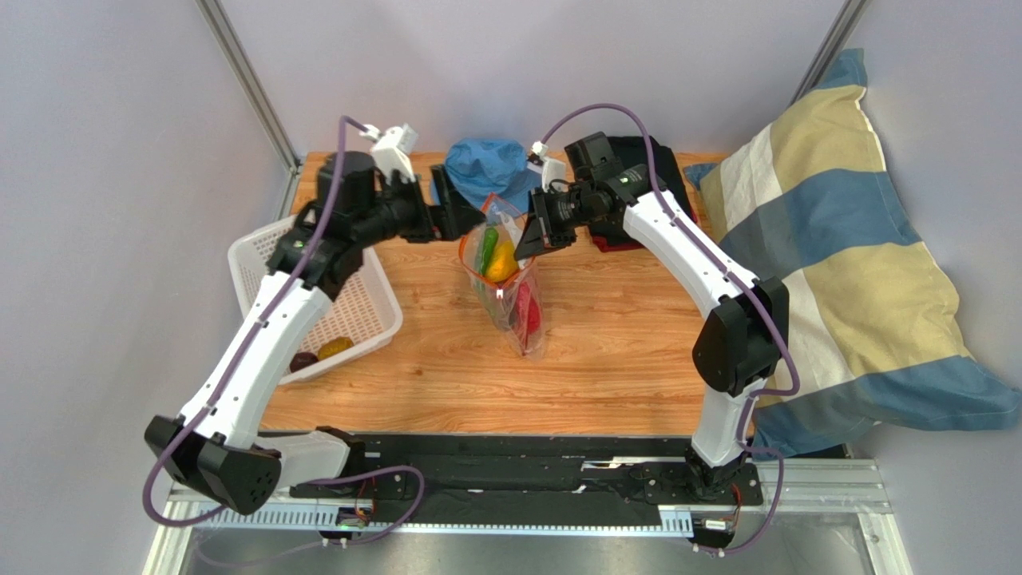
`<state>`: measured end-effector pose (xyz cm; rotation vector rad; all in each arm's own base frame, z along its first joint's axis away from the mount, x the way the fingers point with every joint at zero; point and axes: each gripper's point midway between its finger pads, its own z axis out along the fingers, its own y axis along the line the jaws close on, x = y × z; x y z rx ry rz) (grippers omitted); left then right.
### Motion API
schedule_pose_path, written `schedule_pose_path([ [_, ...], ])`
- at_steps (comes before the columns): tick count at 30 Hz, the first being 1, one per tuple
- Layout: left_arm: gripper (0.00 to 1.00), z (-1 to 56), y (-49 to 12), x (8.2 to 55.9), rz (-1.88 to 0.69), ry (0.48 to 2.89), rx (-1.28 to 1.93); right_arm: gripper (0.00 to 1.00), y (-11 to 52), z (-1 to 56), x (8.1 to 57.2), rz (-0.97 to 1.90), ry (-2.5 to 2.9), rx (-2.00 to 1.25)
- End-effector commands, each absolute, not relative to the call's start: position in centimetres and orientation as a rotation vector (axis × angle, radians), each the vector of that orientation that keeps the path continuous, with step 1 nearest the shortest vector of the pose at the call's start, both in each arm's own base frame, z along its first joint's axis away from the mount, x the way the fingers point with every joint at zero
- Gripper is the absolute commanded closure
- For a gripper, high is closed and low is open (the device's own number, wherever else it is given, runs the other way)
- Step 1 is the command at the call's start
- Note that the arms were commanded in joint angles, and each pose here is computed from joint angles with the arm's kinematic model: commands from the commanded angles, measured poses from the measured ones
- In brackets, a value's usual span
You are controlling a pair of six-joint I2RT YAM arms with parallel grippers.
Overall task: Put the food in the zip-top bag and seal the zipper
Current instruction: Place the fake vegetable in the zipper food storage bag, then pick up the fake fruit from the bin.
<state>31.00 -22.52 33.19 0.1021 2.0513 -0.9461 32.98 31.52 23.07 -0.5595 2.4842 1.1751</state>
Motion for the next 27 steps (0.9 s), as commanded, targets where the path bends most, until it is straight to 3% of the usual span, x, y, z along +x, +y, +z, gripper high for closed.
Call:
schedule_pose_path([
  [1, 0.01, 33.8, -15.9, 29.3, -0.728, 2.067, 0.395, 1.0, 31.3, 26.1, 32.6, 1.186, 2.372, -0.615],
  [4, 0.01, 32.9, -12.8, 28.3, -0.698, 2.016, 0.651, 1.0, 31.2, 26.2, 32.4, 1.187, 2.367, -0.624],
  [6, 0.02, 29.5, -8.3, 28.7, -0.507, 2.119, 0.752, 1.0, 31.1, 26.1, 32.3, 1.185, 2.367, -0.628],
  [10, 0.1, 24.0, -2.2, 28.5, -0.402, 2.323, 0.8, 1.0, 31.2, 25.7, 32.2, 1.196, 2.381, -0.626],
  [15, 0.11, 17.6, 3.7, 27.9, -0.301, 2.551, 0.819, 1.0, 31.3, 25.7, 32.4, 1.195, 2.379, -0.624],
  [27, 0.13, 8.1, 7.8, 25.6, -0.216, 2.769, 1.063, 1.0, 31.3, 25.2, 32.7, 1.188, 2.395, -0.618],
])
